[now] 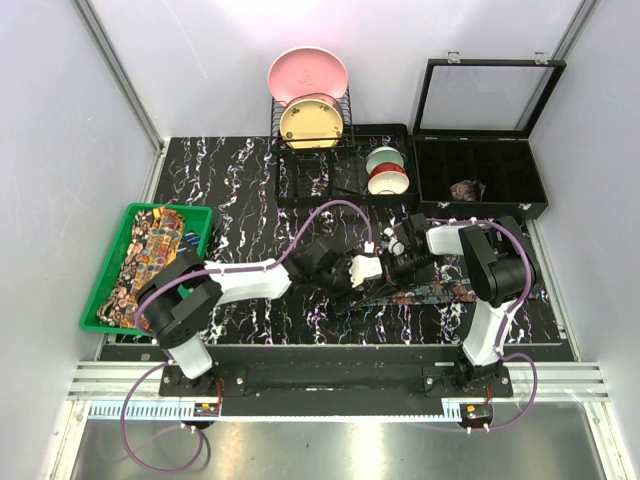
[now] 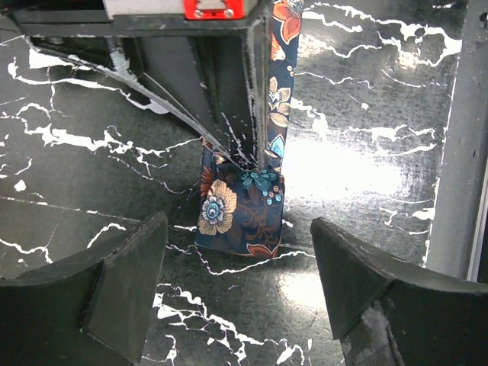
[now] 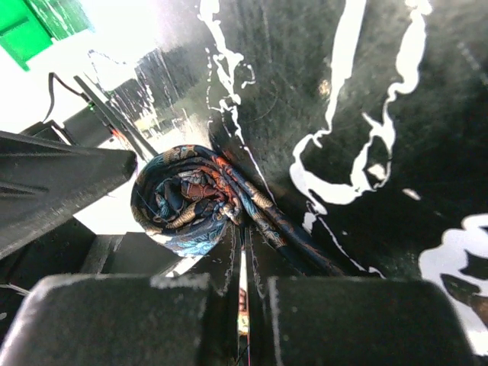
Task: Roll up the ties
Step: Roll the tie at the center of the board.
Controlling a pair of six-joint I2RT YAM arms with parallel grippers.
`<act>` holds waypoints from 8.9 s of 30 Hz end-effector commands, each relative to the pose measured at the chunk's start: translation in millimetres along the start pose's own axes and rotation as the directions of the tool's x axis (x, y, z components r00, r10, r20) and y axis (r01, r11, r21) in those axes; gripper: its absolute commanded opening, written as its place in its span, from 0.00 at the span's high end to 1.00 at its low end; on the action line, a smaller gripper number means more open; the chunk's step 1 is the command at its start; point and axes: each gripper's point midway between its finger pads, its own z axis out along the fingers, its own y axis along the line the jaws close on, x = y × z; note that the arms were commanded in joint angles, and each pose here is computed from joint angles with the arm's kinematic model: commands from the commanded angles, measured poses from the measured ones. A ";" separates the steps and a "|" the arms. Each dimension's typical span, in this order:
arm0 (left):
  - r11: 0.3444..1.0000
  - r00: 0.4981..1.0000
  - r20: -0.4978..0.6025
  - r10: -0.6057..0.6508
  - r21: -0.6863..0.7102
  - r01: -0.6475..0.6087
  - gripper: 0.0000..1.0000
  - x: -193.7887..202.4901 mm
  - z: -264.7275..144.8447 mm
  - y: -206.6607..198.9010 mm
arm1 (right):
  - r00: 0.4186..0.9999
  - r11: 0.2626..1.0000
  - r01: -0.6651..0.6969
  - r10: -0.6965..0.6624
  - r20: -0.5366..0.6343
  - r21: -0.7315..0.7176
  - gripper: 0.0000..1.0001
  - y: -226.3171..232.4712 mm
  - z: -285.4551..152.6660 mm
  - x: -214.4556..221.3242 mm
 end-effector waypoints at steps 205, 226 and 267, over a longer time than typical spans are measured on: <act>0.996 0.989 -0.144 0.032 0.081 -0.021 0.96 33.7 26.5 13.0 | 0.983 0.961 0.179 -0.167 0.073 -0.212 0.93 33.9 -12.0 -17.9; 0.998 0.999 -0.009 0.042 0.046 -0.042 0.39 -18.5 17.6 21.6 | 0.993 0.995 0.091 -0.094 0.077 0.045 1.00 -10.5 -20.6 -31.6; 0.994 0.988 -0.154 0.013 0.111 0.004 0.85 19.6 46.9 22.0 | 0.993 1.000 0.024 -0.024 0.111 0.000 0.78 7.8 -46.5 -34.4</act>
